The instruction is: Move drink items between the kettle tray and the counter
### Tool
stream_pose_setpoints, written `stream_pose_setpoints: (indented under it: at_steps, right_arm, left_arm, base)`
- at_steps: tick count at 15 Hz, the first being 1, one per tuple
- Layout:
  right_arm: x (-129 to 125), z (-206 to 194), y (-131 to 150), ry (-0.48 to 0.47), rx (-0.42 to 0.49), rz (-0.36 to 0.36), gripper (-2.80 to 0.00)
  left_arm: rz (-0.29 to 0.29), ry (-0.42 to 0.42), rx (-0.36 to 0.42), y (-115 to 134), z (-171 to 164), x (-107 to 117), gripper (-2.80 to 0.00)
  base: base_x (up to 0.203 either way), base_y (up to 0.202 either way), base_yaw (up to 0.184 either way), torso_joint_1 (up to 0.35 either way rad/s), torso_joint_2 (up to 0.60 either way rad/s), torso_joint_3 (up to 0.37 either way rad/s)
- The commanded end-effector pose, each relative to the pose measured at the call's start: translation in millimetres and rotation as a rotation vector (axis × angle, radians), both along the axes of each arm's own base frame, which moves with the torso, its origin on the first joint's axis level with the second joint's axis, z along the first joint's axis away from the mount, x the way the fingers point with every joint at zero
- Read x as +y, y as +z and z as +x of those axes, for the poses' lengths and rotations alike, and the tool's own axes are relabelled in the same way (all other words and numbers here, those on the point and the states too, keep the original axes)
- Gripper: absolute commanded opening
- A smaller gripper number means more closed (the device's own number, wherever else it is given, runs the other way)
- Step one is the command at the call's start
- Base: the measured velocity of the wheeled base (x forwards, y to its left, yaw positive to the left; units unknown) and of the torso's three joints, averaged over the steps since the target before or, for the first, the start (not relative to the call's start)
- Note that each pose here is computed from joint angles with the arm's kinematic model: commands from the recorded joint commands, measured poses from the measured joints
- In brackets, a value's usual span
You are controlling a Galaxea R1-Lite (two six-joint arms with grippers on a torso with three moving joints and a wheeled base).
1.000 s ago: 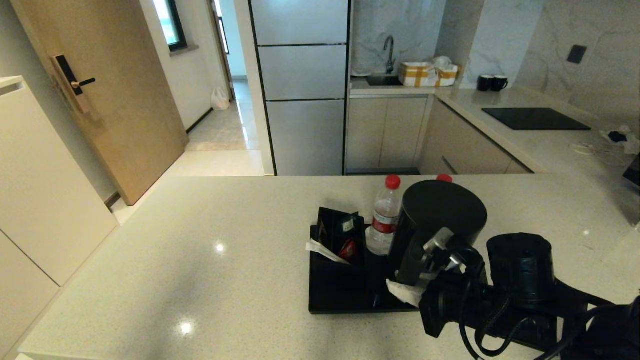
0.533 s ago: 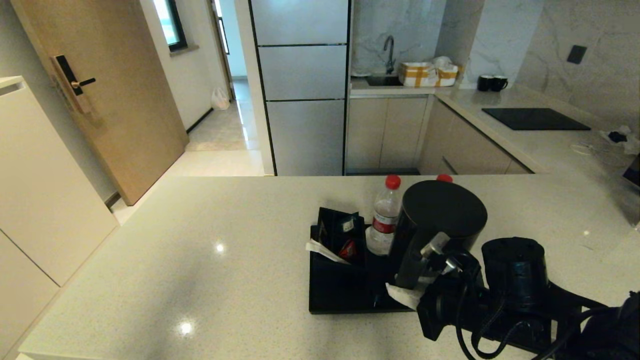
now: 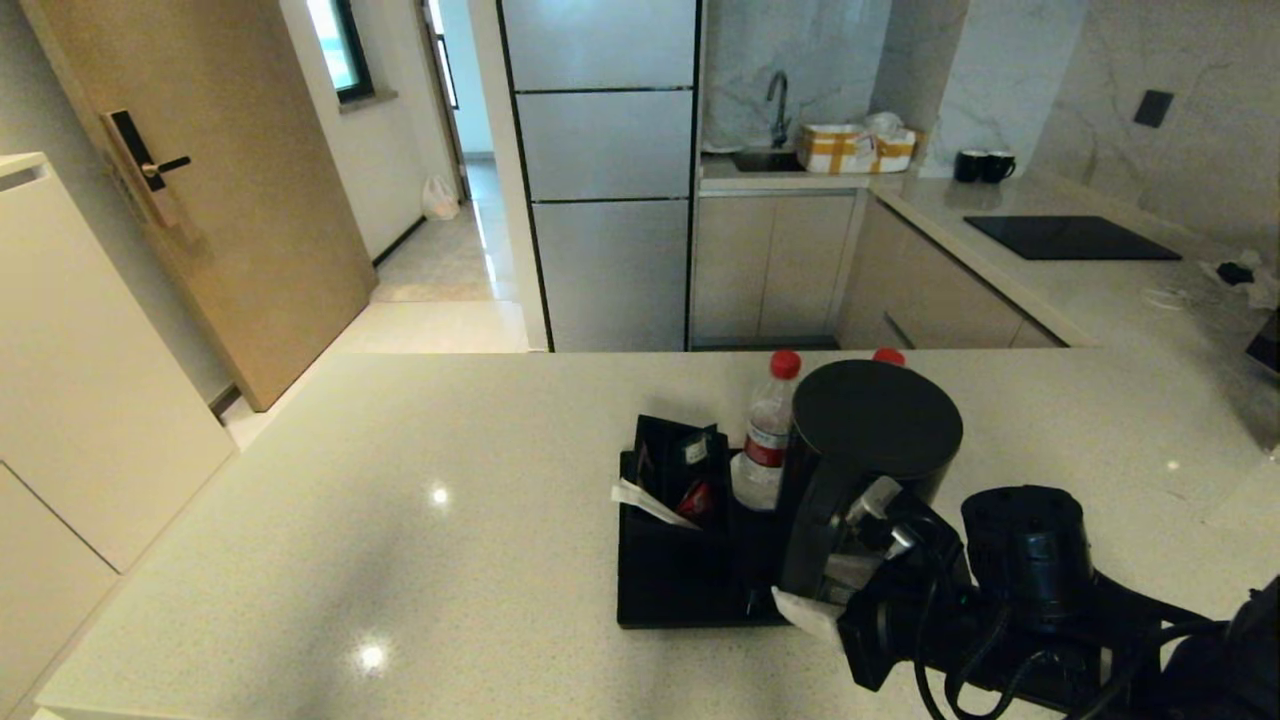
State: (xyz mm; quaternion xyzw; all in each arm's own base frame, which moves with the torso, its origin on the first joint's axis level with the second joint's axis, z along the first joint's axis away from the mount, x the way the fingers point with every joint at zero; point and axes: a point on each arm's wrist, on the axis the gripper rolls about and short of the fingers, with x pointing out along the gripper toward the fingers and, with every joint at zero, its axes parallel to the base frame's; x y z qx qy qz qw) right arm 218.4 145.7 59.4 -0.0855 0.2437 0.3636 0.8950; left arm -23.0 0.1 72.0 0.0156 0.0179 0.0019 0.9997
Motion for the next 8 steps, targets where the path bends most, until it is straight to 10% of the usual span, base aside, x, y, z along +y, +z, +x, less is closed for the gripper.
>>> stream_pose_setpoints:
  at_steps: [1, 8]
  right_arm:
    - [-0.1, -0.5, 1.0, 0.004, -0.009, 0.006, 0.00]
    - [-7.7, -11.8, 7.2, 0.000, -0.012, 0.015, 0.00]
  left_arm:
    - [0.000, 0.000, 0.001, -0.3, 0.1, 0.0, -2.80]
    - [0.000, 0.001, 0.000, 0.1, 0.0, 0.0, -2.80]
  base:
    - [0.000, 0.000, 0.000, 0.000, 0.00, 0.000]
    - [0.000, 0.000, 0.000, 0.000, 0.00, 0.000]
